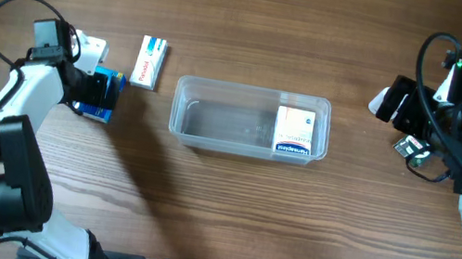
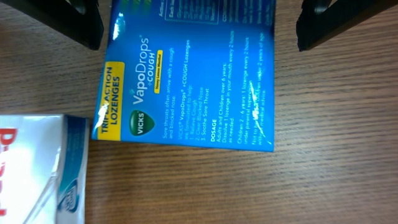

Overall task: Pack container
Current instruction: 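Reach the left gripper to the blue Vicks box and grasp it, then carry the Vicks box right and lower it into the container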

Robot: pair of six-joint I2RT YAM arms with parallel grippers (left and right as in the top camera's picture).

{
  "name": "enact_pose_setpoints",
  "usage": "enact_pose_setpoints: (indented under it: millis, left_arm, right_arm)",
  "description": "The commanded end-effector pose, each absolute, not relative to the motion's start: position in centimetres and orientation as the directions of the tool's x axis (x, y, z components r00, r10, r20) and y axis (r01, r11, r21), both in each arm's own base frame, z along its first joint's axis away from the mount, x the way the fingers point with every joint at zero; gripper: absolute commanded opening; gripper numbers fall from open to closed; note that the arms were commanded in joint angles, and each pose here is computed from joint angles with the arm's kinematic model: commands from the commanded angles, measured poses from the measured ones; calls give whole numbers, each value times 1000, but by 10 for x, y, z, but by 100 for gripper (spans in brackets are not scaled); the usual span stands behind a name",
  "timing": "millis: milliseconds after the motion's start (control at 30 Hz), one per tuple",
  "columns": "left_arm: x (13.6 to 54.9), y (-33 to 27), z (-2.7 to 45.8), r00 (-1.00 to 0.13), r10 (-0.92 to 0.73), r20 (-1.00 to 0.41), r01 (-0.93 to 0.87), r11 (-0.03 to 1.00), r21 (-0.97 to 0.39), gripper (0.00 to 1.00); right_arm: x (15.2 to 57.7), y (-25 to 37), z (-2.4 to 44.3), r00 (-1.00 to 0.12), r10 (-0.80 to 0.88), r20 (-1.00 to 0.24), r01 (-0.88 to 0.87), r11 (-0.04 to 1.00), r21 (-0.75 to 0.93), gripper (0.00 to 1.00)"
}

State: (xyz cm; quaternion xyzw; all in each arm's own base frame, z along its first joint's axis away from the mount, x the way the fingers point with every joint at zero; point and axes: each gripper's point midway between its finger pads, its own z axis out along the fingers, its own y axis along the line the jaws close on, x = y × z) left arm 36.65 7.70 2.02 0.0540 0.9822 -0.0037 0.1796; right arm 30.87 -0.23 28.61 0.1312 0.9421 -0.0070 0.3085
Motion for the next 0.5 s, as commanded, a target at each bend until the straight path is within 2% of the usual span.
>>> enact_pose_setpoints:
  millis: [0, 333, 467]
  left_arm:
    - [370, 78, 15, -930, 130, -344, 131, 991, 19, 100]
    - [357, 74, 3, -952, 123, -280, 131, 991, -8, 100]
    - [354, 74, 3, -954, 122, -272, 130, 991, -12, 70]
  right_arm:
    - [311, -5, 285, -779, 233, -582, 251, 967, 51, 100]
    - [311, -5, 285, -779, 234, -582, 251, 967, 52, 100]
    - [311, -5, 285, -779, 233, -582, 251, 967, 52, 100]
